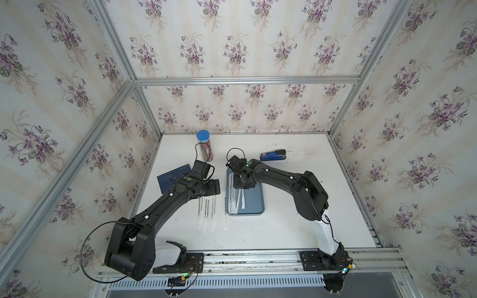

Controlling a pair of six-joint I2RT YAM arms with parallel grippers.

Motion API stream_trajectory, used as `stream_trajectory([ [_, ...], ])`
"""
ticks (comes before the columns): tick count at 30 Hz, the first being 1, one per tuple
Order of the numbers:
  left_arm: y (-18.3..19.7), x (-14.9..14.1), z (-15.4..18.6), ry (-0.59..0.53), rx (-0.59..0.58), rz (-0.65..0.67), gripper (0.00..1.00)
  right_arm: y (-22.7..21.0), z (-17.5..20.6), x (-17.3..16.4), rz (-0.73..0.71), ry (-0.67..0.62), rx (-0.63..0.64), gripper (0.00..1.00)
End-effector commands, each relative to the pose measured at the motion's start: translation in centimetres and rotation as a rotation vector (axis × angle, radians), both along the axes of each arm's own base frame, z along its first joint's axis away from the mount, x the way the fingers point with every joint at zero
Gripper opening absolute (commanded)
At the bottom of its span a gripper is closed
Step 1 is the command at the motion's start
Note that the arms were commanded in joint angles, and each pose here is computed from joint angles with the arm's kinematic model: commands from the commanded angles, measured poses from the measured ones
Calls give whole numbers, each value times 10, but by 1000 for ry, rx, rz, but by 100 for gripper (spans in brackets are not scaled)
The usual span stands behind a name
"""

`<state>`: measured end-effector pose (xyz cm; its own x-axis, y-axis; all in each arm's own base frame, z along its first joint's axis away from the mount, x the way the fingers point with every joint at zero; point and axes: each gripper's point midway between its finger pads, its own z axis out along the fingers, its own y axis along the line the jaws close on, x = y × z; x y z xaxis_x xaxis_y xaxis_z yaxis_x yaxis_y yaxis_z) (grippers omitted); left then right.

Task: Put the straws into the storage box
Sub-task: Place the straw in the storage box.

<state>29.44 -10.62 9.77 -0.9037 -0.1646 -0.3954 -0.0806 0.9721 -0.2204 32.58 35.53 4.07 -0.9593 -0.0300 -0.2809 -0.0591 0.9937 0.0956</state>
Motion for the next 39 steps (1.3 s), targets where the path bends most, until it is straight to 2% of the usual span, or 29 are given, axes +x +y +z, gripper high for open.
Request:
stream_trajectory([
  [1,1,2,2,-20,5,-6,91,-5,-13,-7,-25,35,-23,11],
  [9,2,0,-1,-22,15,-13,91,-6,-23,-11,-29,53,-25,11],
  [19,3,-2,-1,-24,12,-9,91,10,-20,-8,5,51,-12,11],
  [28,3,-1,0,-27,15,-7,91,7,-17,-8,13,41,-37,11],
  [39,8,-3,7,-38,29,3,90,11,-5,-6,8,25,-6,18],
])
